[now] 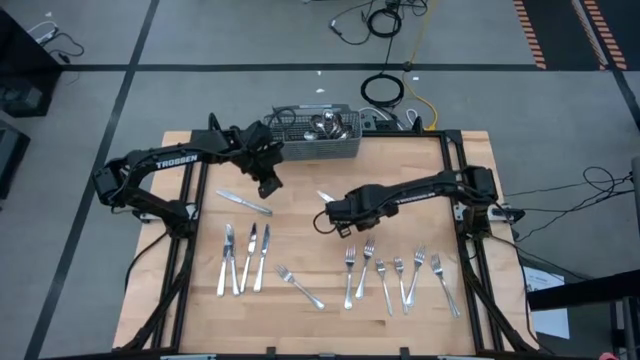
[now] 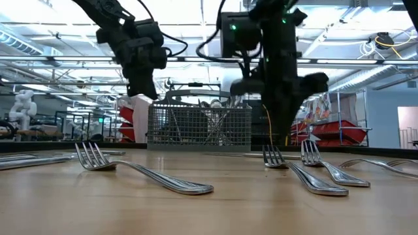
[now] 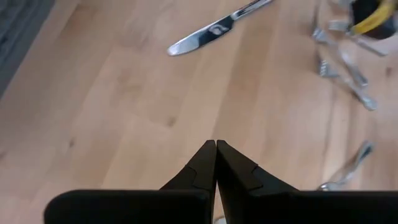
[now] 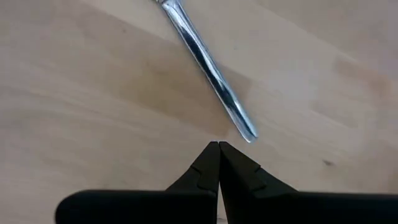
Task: Sort silverware
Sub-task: Put the silver knife into the gray utensil holder
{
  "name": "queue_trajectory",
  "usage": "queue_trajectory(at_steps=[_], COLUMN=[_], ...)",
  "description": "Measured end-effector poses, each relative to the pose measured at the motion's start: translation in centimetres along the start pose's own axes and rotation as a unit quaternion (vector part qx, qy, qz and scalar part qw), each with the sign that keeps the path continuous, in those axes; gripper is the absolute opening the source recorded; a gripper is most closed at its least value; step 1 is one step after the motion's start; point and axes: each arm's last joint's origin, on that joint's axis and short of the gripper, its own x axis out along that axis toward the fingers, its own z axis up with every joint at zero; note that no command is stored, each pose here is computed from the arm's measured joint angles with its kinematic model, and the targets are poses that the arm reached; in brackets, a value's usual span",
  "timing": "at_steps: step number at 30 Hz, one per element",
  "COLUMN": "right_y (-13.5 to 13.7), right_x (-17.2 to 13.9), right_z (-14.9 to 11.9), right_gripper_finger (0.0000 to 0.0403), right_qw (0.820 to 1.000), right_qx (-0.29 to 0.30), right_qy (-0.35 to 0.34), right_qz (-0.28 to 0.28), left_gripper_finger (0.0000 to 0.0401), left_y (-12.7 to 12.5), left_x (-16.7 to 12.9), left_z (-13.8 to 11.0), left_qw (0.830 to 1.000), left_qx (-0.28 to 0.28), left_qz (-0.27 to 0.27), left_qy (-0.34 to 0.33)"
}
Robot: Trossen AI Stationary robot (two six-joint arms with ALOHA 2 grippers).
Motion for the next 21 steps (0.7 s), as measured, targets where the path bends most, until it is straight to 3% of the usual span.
queue_trajectory(at_steps=[9,14,21], right_y=[-0.7,-0.6,-2.0], right_x=[2.3,1.9,1.8], right_z=[-0.5,-0.4,0.8], right_gripper_finger=[0.0,0.0,0.0], right_qw=[1.0,1.0,1.0], right_qx=[0.014,0.013,-0.001], right_qy=[0.008,0.004,0.017], right_qz=[-0.001,0.014,-0.021], left_gripper_finger=[0.0028,0.0066,0.0113], left_y=[-0.2,-0.4,0.0], left_x=[0.0,0.0,0.5], left_z=[0.7,1.0,1.4], left_qw=[0.999,0.997,0.996], left_qx=[0.005,0.0,-0.019], left_qz=[-0.04,-0.064,-0.065], left_qy=[-0.033,-0.045,-0.055])
